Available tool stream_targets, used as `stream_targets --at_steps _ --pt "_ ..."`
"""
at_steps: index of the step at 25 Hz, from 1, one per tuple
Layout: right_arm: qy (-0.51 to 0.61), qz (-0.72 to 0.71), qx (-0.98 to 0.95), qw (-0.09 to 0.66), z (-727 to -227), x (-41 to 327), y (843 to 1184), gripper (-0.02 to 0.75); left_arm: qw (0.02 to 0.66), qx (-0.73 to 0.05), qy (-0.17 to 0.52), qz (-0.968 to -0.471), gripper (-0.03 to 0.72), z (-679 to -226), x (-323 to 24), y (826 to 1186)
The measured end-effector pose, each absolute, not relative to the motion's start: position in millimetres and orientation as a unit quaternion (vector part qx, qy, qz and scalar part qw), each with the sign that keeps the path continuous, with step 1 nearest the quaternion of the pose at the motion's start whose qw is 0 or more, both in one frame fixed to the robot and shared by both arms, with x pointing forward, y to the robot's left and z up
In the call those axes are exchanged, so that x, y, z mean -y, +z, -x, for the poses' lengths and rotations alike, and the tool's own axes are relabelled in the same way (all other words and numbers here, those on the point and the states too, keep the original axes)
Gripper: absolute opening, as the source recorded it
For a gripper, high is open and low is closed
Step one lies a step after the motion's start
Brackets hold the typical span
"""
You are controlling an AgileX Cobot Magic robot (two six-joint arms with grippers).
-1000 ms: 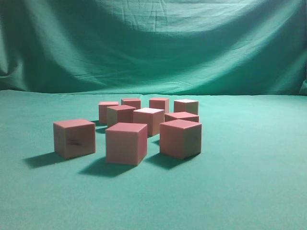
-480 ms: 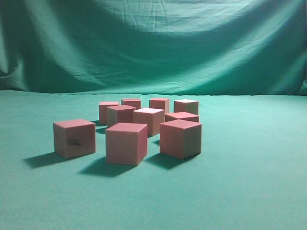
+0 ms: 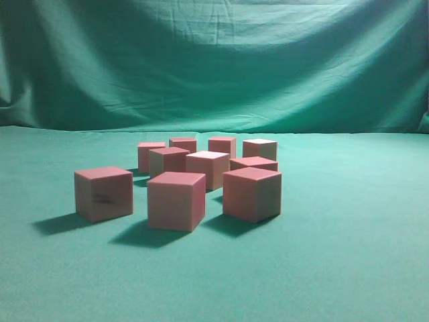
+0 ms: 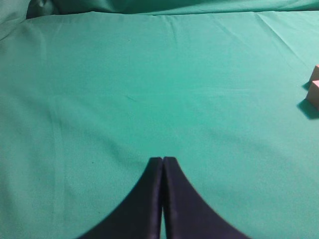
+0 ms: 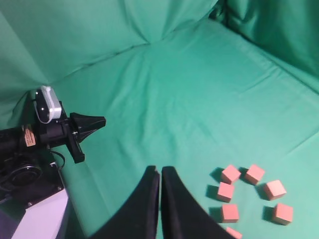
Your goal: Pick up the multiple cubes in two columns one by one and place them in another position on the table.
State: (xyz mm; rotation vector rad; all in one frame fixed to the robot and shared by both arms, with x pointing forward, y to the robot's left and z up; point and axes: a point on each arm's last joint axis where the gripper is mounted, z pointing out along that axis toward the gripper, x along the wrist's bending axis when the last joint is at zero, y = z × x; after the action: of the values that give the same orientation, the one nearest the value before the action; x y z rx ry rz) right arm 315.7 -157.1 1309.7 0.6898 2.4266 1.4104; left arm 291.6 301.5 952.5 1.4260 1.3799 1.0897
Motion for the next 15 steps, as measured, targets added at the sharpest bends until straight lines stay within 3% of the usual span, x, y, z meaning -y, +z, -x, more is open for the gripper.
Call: stream_targets --at_steps 8,9,10,11,15 --pt "0.538 -0.236 -0.793 0.161 -283 229 1323 0.000 0.425 -0.552 0.436 -0.570 0.000 -292 -301 953" --pt "0.537 -0.237 -0.794 0.161 -281 234 1319 0.055 0.425 -0.552 0.436 -0.570 0.000 -292 -301 953" --pt "0.533 -0.242 -0.794 0.163 -279 240 1313 0.055 0.425 -0.552 0.436 -0.570 0.000 -292 -301 953" --pt "0.527 -0.248 -0.796 0.165 -277 244 1306 0.000 0.425 -0.552 0.436 -0.570 0.000 -292 -301 953" --pt "0.514 -0.270 -0.799 0.160 -274 251 1268 0.000 0.425 -0.552 0.436 -0.570 0.000 -292 -301 953"
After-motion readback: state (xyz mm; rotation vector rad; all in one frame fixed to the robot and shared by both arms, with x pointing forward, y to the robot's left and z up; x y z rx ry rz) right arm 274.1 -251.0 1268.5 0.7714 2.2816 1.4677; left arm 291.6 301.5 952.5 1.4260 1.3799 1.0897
